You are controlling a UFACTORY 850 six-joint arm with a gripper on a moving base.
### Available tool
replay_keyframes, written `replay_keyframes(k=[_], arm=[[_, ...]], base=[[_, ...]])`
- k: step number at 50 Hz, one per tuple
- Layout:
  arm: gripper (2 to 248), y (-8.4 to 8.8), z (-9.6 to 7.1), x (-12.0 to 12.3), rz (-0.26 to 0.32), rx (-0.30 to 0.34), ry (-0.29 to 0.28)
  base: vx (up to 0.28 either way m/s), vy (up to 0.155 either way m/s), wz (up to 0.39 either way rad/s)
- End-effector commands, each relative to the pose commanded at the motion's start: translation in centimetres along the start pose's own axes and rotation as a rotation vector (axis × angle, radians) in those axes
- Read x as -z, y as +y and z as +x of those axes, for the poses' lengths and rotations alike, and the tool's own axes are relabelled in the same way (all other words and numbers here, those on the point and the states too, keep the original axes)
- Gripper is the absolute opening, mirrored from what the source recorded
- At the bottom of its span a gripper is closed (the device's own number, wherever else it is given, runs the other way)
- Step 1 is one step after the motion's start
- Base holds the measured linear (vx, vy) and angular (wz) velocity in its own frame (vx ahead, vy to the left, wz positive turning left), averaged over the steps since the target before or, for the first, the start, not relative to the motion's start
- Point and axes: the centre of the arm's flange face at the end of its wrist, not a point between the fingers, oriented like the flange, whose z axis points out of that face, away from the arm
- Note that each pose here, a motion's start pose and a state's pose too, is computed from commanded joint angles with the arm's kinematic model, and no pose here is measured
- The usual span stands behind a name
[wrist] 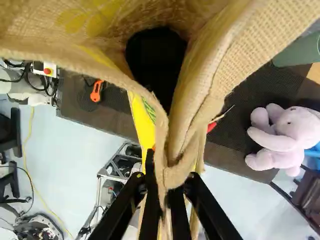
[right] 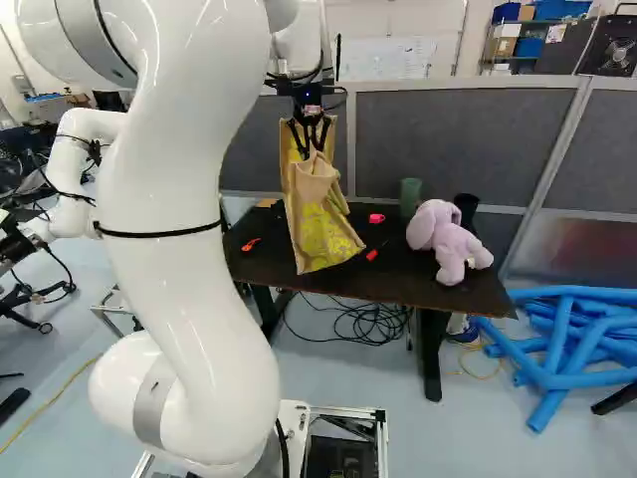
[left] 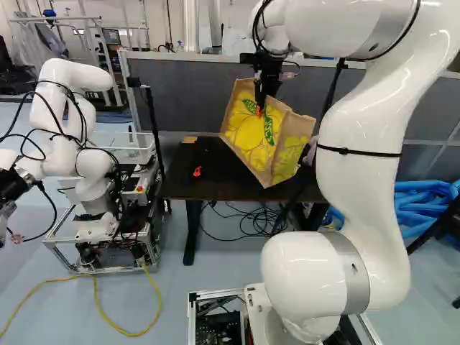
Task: Pick up the bag on the ground and place it on the table
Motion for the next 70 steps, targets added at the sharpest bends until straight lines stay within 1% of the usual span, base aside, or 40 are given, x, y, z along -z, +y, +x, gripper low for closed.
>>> replay_keyframes(k=[18, 23, 38, 70], arm=[[22, 0.2, 1.1, -0.1, -0.001, -0.183, 0.009], [22, 0.3, 1.7, -0.2, -0.002, -0.21, 0.013], [22, 0.6, 3.7, -0.7, -0.004, -0.218, 0.027], [22, 1.5, 7.5, -5.8, 0.003, -0.216, -0.012]], base=[[0.0, 0.0, 0.0], [0.0, 0.0, 0.0], [0.0, 0.0, 0.0], [0.0, 0.0, 0.0]])
